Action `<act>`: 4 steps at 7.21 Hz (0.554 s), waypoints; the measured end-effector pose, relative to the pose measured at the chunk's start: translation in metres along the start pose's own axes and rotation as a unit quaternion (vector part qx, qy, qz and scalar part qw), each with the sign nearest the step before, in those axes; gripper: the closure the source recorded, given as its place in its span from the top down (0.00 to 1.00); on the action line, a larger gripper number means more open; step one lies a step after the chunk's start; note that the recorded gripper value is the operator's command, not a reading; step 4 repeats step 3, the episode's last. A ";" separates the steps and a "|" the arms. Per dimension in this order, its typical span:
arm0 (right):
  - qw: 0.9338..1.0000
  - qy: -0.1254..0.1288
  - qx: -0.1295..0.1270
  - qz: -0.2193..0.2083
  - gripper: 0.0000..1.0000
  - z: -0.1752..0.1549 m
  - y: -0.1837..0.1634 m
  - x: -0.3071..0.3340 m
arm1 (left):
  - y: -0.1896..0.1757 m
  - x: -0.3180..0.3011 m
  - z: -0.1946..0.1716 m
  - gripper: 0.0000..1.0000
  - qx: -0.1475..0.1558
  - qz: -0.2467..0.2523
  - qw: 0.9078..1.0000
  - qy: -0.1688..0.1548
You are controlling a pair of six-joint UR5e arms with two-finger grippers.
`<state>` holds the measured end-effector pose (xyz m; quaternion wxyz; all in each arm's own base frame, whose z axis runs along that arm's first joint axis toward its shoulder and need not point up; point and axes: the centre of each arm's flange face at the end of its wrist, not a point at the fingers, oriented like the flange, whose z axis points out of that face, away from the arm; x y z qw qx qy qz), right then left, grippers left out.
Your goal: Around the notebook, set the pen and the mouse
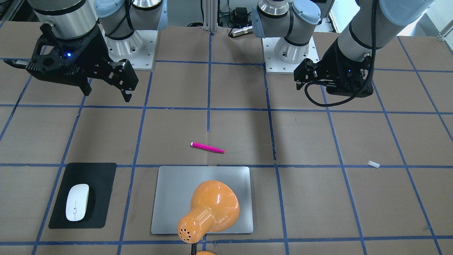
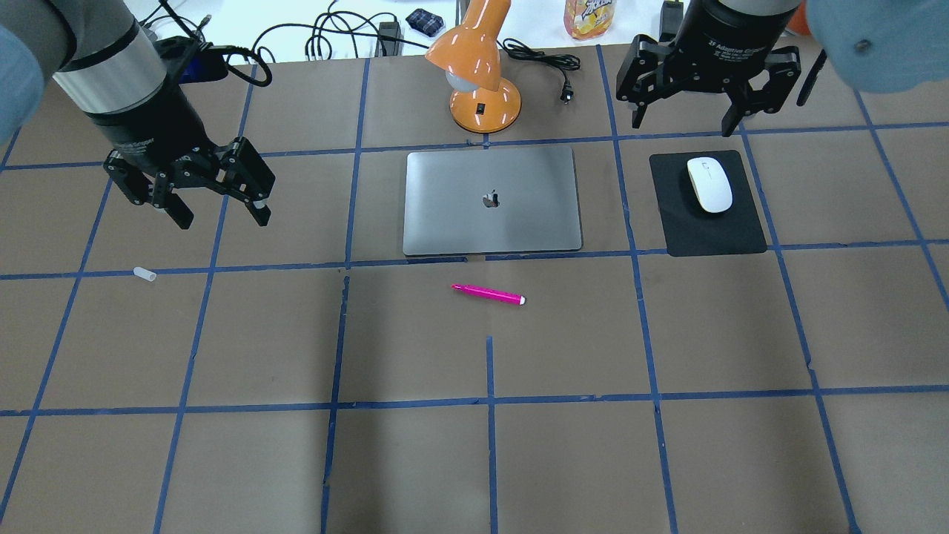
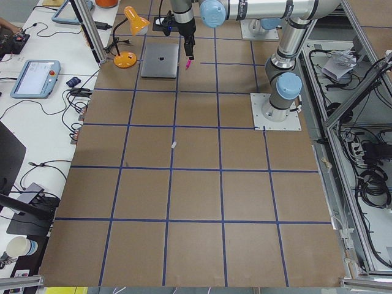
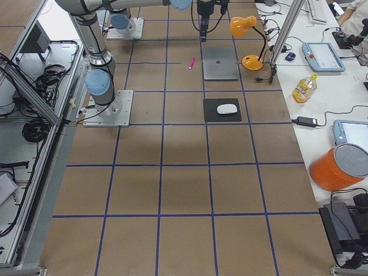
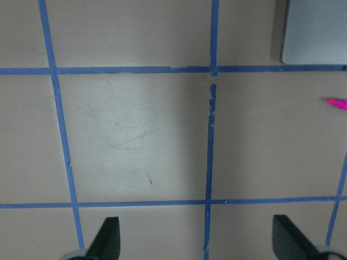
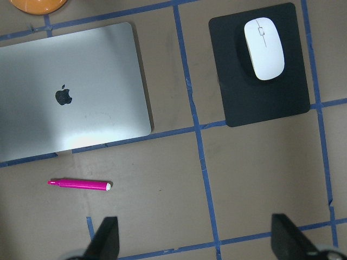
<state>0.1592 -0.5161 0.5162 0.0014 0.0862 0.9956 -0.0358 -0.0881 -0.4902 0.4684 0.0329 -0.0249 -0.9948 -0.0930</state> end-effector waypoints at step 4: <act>1.000 0.001 -0.001 0.000 1.00 0.001 0.000 0.000 | 0.004 0.000 0.000 1.00 -0.001 0.004 1.000 -0.002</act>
